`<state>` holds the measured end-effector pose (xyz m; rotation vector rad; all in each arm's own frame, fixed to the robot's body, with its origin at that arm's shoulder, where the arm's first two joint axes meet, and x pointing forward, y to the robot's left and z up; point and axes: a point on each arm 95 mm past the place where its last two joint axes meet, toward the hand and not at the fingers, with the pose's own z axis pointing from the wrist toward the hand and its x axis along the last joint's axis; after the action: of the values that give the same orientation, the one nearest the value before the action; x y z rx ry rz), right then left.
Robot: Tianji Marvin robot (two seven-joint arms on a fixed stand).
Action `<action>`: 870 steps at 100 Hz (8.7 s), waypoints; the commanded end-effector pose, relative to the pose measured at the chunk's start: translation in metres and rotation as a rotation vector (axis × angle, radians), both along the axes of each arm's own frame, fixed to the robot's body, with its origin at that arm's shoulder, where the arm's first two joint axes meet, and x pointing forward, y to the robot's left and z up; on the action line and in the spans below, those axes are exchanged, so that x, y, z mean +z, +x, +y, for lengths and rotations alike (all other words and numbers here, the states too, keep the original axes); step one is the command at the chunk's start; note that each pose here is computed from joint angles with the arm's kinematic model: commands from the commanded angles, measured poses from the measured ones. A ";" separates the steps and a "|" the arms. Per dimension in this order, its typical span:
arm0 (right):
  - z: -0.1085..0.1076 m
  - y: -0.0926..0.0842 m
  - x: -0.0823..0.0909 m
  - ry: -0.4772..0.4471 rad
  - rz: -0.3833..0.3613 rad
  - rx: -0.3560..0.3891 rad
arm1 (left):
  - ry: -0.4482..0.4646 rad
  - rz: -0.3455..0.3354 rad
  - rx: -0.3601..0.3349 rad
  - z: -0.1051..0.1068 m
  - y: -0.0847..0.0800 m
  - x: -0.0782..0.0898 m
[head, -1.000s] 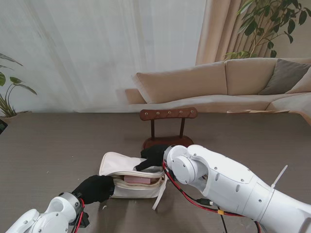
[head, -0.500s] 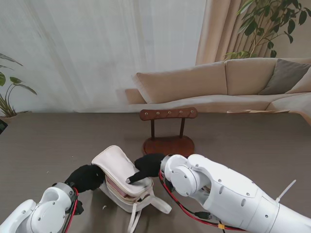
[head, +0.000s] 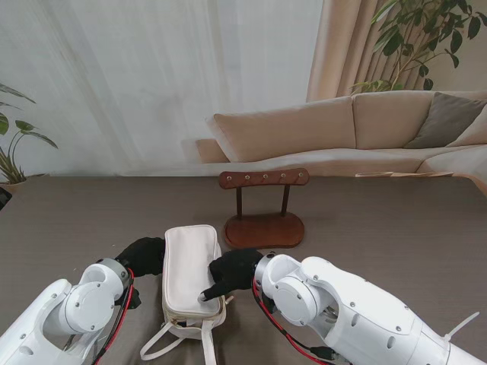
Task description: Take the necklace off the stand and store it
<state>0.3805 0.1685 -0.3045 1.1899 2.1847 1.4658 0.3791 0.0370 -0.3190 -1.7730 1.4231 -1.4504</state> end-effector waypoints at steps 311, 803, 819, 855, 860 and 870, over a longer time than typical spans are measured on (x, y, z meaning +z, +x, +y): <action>0.042 0.028 -0.032 -0.157 -0.144 0.041 | 0.109 0.164 -0.311 -0.014 -0.131 0.083; 0.030 0.059 -0.005 -0.156 -0.094 -0.127 | -0.055 0.047 -0.083 -0.025 -0.138 0.000; 0.026 0.057 -0.001 -0.158 -0.105 -0.134 | -0.063 0.003 -0.031 -0.025 -0.133 0.000; 0.012 0.053 0.007 -0.218 -0.172 -0.150 | -0.082 -0.104 0.067 -0.024 -0.111 0.001; 0.010 0.053 0.008 -0.230 -0.195 -0.145 | -0.089 -0.107 0.070 -0.024 -0.108 0.001; 0.008 0.054 0.008 -0.253 -0.237 -0.136 | -0.090 -0.104 0.066 -0.024 -0.103 0.000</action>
<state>0.4389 0.1786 -0.2884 0.9910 1.9888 1.1857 0.2742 0.0139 -0.3172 -1.7386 1.2362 -1.5806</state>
